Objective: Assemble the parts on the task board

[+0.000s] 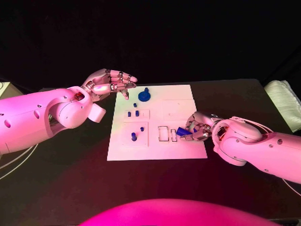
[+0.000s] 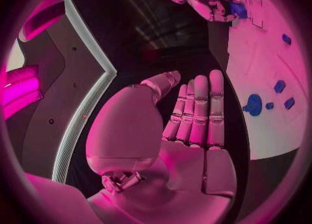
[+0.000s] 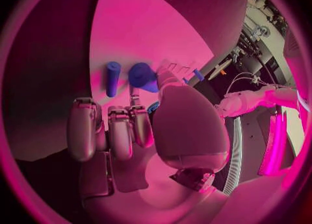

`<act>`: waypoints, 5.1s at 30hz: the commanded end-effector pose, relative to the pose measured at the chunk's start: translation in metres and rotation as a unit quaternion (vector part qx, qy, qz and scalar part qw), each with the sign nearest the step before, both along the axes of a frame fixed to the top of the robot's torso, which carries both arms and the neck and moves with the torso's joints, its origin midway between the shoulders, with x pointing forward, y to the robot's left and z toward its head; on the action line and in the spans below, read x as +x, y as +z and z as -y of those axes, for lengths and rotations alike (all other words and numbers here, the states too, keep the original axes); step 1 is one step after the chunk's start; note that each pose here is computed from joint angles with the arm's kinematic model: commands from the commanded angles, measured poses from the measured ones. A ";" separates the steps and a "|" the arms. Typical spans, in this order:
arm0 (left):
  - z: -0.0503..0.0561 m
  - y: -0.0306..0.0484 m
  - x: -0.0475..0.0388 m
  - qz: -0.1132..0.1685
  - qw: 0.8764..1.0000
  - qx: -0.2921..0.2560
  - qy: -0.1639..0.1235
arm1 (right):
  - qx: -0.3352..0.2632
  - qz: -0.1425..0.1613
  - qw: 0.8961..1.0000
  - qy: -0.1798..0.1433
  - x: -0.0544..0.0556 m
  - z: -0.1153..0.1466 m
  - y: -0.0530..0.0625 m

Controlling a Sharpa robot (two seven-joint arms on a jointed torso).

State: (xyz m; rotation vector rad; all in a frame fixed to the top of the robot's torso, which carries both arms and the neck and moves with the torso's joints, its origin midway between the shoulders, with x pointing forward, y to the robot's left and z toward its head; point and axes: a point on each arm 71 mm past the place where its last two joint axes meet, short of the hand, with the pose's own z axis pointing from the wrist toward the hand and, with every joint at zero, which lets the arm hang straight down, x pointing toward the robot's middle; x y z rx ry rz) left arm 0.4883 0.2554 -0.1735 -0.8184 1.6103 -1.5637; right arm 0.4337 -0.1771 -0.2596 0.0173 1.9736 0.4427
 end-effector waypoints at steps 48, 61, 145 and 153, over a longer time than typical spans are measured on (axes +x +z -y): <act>0.005 0.0003 -0.0022 -0.007 1.000 -0.006 -0.019 | 0.078 -0.061 0.995 -0.003 -0.004 -0.055 0.005; 0.005 -0.0003 -0.0014 -0.008 1.000 -0.005 -0.019 | 0.068 -0.037 0.997 0.003 0.000 -0.060 0.007; -0.003 -0.0018 -0.0014 -0.010 1.000 -0.013 -0.006 | 0.045 0.032 0.996 -0.071 -0.010 0.067 0.010; -0.003 -0.0021 -0.0016 -0.012 1.000 -0.013 -0.007 | 0.022 0.025 0.997 -0.067 -0.008 0.058 0.002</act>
